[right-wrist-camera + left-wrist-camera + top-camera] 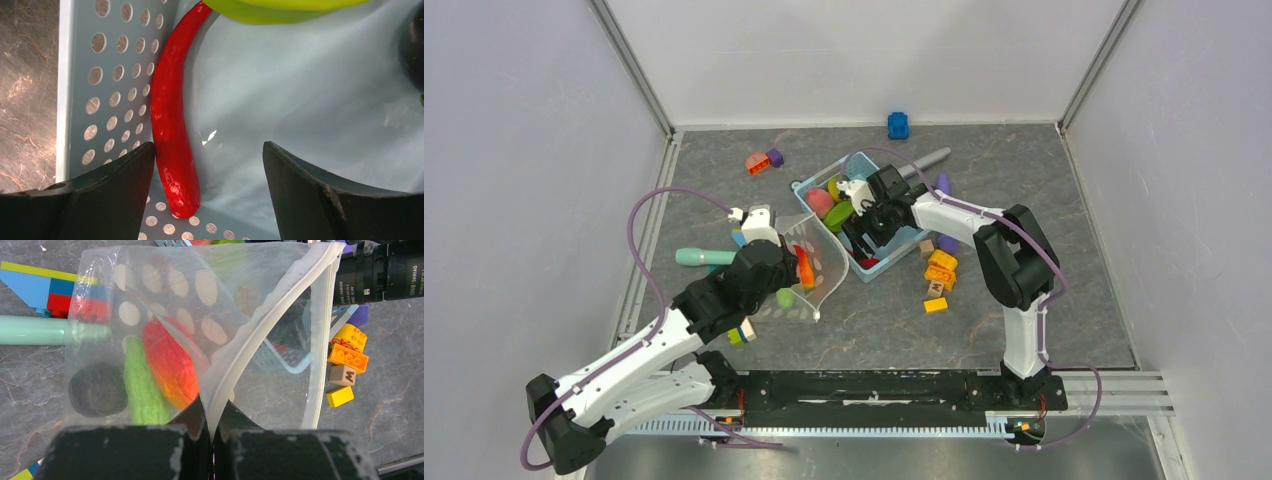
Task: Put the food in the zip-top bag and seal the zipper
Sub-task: Pick up the fake vegetable from the bin.
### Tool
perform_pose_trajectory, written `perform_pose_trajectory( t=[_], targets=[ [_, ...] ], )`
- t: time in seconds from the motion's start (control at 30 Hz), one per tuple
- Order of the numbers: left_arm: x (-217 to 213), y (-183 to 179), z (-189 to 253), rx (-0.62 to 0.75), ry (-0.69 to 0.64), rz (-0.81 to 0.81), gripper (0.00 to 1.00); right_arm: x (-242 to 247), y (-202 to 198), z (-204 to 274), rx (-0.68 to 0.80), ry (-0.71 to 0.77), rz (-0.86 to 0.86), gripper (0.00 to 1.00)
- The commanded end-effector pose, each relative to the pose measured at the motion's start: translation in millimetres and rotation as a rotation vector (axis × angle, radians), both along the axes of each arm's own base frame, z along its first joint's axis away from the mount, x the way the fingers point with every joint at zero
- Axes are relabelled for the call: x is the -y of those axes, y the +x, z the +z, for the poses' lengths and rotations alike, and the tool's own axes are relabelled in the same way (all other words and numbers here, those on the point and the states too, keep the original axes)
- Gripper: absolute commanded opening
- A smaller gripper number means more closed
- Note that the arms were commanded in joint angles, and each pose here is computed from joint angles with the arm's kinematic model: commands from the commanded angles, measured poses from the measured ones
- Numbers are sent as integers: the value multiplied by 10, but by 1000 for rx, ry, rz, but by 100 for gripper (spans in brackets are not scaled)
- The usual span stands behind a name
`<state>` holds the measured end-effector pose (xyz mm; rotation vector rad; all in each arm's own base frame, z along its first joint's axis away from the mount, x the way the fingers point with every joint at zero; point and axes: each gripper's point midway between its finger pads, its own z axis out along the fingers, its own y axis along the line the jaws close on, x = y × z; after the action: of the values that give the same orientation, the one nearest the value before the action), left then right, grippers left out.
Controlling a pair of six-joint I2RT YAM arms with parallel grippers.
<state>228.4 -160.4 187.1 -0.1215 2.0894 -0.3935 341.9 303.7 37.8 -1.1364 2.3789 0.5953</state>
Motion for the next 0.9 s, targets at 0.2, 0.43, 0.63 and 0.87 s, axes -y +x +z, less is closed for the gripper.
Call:
perform_pose_trajectory(
  t=[0.2, 0.43, 0.63, 0.87],
  targets=[
    [7, 72, 108, 45, -5, 8, 2, 0, 142, 17, 60, -65, -33, 83],
    [3, 68, 109, 46, -8, 9, 2, 156, 264, -18, 115, -159, -114, 75],
    [-1, 66, 113, 46, -8, 9, 2, 153, 295, -31, 125, -160, -125, 65],
    [-7, 63, 124, 50, -11, 11, 2, 92, 277, 21, 119, -126, -110, 44]
  ],
)
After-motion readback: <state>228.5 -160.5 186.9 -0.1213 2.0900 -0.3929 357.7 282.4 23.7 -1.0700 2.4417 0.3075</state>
